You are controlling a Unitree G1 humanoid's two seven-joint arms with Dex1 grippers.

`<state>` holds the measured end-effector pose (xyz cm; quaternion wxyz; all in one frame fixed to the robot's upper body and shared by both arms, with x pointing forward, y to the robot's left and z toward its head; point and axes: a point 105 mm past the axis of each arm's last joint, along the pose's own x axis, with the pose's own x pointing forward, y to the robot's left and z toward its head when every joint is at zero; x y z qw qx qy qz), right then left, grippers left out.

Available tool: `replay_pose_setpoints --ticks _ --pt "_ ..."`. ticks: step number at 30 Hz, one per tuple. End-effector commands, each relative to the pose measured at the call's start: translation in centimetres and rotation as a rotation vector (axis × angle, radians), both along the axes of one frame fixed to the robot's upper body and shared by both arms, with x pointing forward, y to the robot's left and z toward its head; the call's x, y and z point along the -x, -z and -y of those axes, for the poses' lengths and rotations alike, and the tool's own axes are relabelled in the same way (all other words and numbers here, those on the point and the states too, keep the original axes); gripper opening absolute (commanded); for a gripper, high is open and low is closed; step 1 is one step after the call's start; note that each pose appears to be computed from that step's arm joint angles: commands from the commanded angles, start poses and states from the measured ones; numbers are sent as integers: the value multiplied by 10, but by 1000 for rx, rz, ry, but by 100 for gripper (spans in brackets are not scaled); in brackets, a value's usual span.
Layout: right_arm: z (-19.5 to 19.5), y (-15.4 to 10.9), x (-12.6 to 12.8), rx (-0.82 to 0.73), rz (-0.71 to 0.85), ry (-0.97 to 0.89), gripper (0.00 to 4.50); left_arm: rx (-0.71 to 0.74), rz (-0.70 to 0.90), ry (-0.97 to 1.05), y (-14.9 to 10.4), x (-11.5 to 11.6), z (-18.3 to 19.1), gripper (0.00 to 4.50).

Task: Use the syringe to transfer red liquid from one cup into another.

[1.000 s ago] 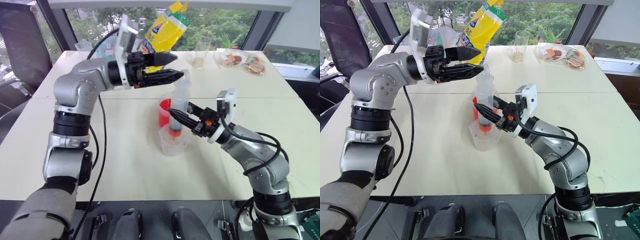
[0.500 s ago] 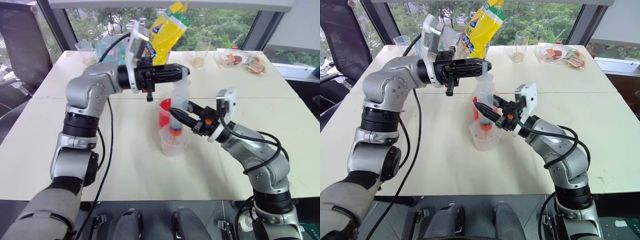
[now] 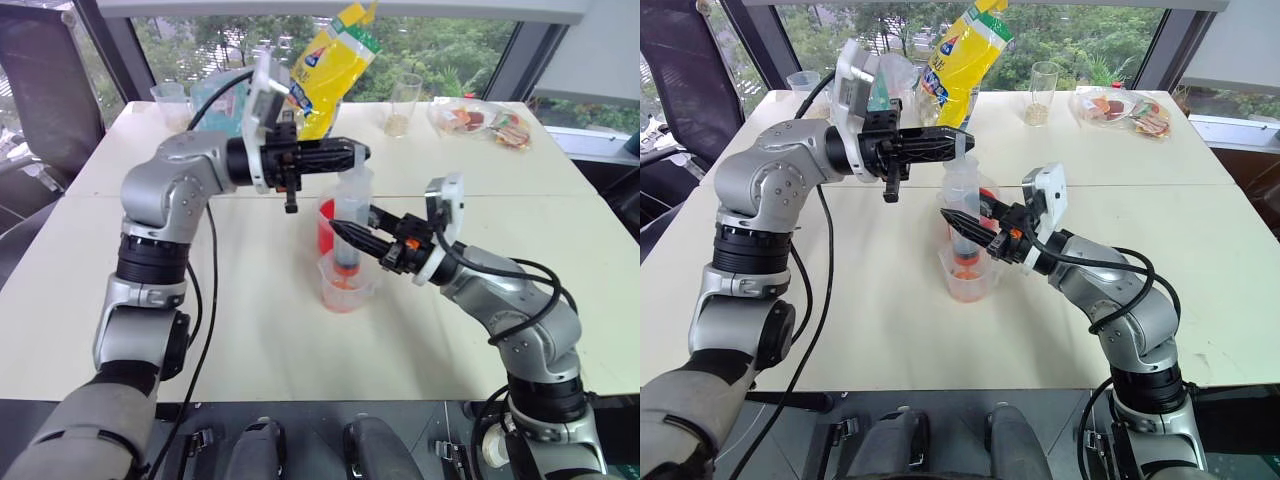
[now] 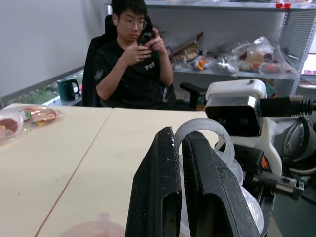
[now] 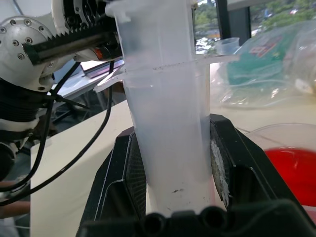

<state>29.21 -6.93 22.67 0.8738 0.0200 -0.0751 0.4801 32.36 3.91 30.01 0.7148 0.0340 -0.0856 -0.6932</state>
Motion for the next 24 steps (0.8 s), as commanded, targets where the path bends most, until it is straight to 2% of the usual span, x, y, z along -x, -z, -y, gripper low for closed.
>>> replay_pose_setpoints --ticks 1,10,15,18,23,24 --pt "0 -52 15 -80 192 -26 139 -85 -41 86 25 14 19 3" --pt "5 -67 15 -99 214 -19 139 -108 -63 99 39 20 23 3" --pt "6 -66 13 -92 206 -19 139 -107 -66 94 39 20 21 3" --pt "5 -58 13 -81 181 -26 139 -83 -70 61 31 14 17 91" --pt "1 -42 12 -74 122 -41 139 -41 -29 -25 11 5 -1 315" --pt "1 -39 12 -71 113 -41 139 -31 -22 -43 7 4 -8 371"
